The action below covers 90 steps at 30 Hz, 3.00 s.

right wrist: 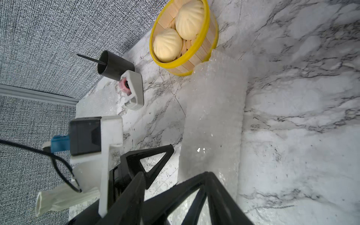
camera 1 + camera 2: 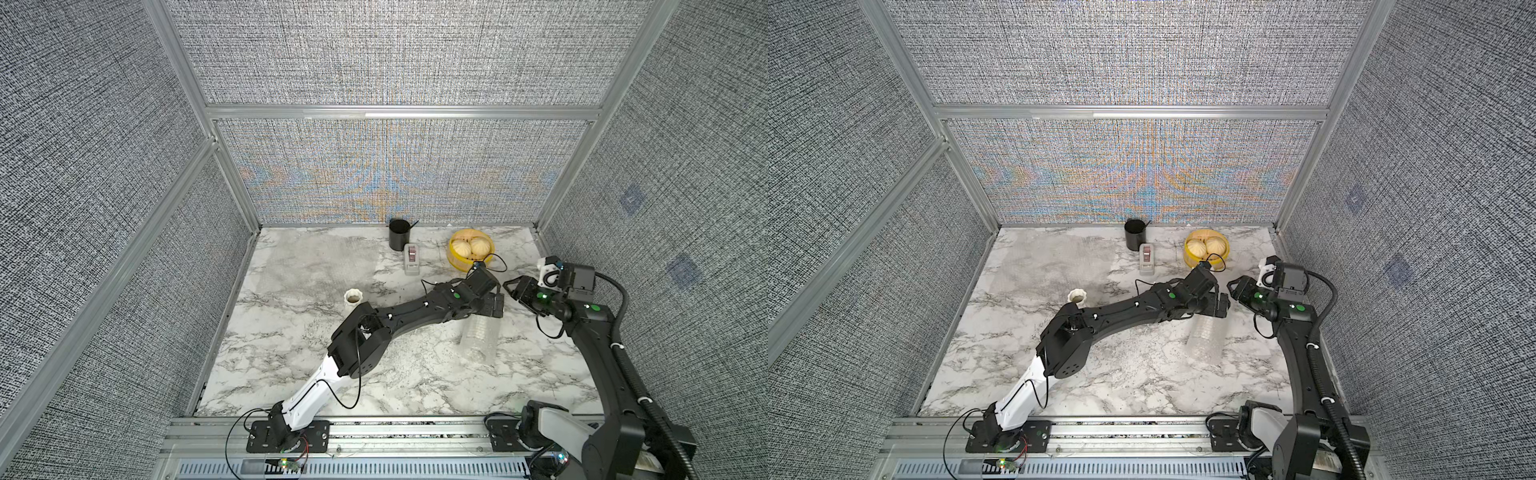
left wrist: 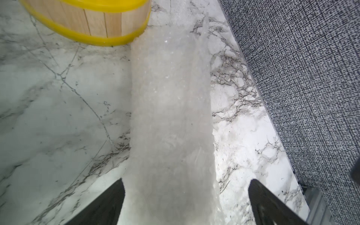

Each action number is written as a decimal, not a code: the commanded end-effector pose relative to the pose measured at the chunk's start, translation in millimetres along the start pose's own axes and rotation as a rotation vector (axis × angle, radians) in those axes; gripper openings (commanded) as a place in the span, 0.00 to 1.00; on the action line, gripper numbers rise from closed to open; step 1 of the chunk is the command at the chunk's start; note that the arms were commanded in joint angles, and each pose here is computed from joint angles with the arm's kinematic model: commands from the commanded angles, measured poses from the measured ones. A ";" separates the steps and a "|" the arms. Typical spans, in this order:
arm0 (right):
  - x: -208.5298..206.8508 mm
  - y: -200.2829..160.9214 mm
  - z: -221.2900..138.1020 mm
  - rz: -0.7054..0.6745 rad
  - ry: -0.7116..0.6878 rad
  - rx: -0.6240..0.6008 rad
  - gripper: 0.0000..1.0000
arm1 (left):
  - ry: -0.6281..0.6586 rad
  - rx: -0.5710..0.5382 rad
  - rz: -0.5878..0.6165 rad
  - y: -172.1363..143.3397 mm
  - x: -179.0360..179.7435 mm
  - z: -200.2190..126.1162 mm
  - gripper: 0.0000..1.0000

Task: Wrap vases in bubble wrap
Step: Move the wrapped vase to the center of the board, then pick up the vase from the center of the board.

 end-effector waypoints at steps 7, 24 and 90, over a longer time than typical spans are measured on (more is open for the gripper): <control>49.9 8.9 -19.6 -0.157 0.135 -0.030 0.63 | -0.010 -0.159 0.091 54.4 -5.7 -88.0 0.99; 226.5 -98.3 44.5 -0.791 0.555 -0.043 0.80 | 0.182 -0.392 0.135 90.0 72.9 -270.9 0.99; 371.4 -176.7 146.5 -1.081 0.926 -0.252 0.33 | 0.514 -0.687 -0.238 47.3 254.5 -407.8 0.99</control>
Point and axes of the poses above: each gripper's point midway between its finger pads, its own z axis out along the fingers, its own x axis along the line the jaws close on, y = z × x, the point moved 2 cm from there along -z, back along the fingers, and after that the axes turned 13 degrees about -z, right-handed, at the moved point
